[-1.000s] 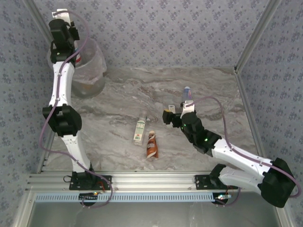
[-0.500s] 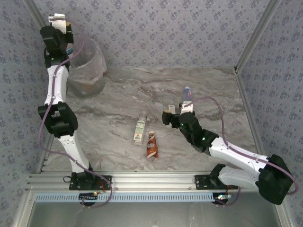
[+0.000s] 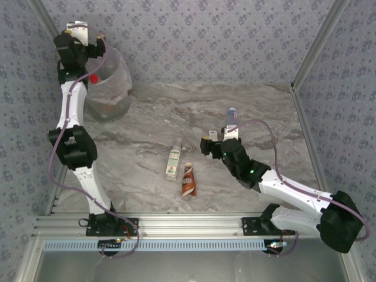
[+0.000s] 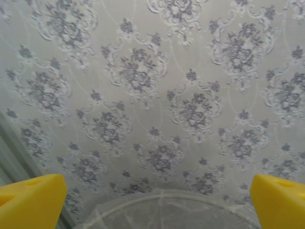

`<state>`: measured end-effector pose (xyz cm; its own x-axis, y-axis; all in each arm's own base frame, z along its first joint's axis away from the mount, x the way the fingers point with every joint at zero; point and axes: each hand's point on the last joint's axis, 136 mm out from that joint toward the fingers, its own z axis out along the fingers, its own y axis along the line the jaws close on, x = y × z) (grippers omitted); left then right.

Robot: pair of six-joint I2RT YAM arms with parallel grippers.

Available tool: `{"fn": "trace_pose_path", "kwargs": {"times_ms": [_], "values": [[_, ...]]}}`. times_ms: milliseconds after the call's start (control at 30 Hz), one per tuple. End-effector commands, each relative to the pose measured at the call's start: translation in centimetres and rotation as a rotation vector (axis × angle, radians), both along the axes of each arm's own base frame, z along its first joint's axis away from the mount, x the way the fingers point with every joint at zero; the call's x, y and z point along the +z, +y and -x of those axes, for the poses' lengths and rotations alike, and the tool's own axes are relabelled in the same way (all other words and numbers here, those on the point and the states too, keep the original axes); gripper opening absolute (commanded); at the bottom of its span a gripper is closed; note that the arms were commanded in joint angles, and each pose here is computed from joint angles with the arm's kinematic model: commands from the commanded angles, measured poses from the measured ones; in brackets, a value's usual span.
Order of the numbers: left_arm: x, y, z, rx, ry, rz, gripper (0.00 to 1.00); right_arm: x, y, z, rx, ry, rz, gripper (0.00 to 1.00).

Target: Put the plastic bottles in the bin

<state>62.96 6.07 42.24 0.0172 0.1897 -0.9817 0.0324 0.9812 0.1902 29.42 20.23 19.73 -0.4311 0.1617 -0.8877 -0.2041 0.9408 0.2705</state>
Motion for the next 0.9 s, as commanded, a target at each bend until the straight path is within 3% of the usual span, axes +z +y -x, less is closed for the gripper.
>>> {"fn": "trace_pose_path", "kwargs": {"times_ms": [0,167,367,633,867], "values": [[3.9,-2.9,2.2,-0.067,-0.027,0.014,0.99,1.0,0.1,0.0,-0.004,-0.014,-0.006,0.99],[3.0,-3.4,2.5,-0.024,0.028,0.068,0.99,1.2,-0.1,0.2,0.002,-0.019,0.004,0.99],[3.4,0.7,5.1,0.253,0.147,0.228,0.99,0.6,-0.7,0.5,-0.012,-0.012,0.006,0.99],[4.3,-0.3,10.1,0.269,0.300,0.393,0.99,0.1,-0.8,0.5,-0.015,-0.003,0.018,0.99],[-1.4,1.8,13.0,0.442,0.504,0.360,0.98,-0.3,-0.8,0.5,-0.013,-0.001,0.029,0.99]]}}
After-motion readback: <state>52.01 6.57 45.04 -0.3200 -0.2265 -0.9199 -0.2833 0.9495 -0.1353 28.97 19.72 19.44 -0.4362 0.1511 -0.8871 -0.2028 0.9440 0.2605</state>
